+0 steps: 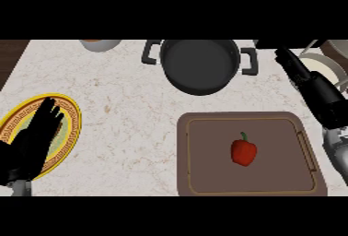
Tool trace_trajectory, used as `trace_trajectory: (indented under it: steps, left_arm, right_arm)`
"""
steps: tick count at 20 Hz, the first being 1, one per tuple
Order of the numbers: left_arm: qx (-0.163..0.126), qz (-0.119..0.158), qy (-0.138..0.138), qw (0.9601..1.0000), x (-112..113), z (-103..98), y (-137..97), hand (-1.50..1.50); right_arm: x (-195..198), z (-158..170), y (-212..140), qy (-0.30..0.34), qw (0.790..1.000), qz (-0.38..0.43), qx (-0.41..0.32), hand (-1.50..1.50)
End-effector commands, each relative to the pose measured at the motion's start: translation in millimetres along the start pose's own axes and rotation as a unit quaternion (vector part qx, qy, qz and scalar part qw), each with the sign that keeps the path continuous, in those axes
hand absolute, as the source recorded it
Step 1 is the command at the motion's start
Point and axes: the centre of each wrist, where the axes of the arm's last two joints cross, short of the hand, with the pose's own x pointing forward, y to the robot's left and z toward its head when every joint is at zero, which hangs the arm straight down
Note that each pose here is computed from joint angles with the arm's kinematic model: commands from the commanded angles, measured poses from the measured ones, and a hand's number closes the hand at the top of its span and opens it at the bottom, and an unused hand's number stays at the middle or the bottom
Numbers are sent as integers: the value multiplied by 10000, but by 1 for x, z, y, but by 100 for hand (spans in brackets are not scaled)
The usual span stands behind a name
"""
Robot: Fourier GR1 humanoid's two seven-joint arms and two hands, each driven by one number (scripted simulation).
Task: Pick the bell pepper from the tray and place it in the tiered basket
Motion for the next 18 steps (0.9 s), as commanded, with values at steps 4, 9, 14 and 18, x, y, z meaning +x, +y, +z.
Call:
trace_trajectory:
  steps: [4, 9, 14, 18]
  left_arm:
    - [401, -565, 567, 9960, -23, 7, 37, 0]
    - [344, -778, 1089, 9904, -51, 24, 46, 0]
    - [215, -933, 874, 9916, -45, 16, 51, 0]
    - [30, -1011, 852, 9912, -34, 7, 52, 0]
  right_arm:
    - [-73, 53, 58, 573, 9327, -2934, -2018, 150]
    - [-82, 81, 88, -225, 8384, -3718, -3980, -150]
    - [-128, 154, 150, 2102, 8664, -1576, -4248, -150]
    - [-141, 193, 138, 3213, 8712, -234, -3705, -150]
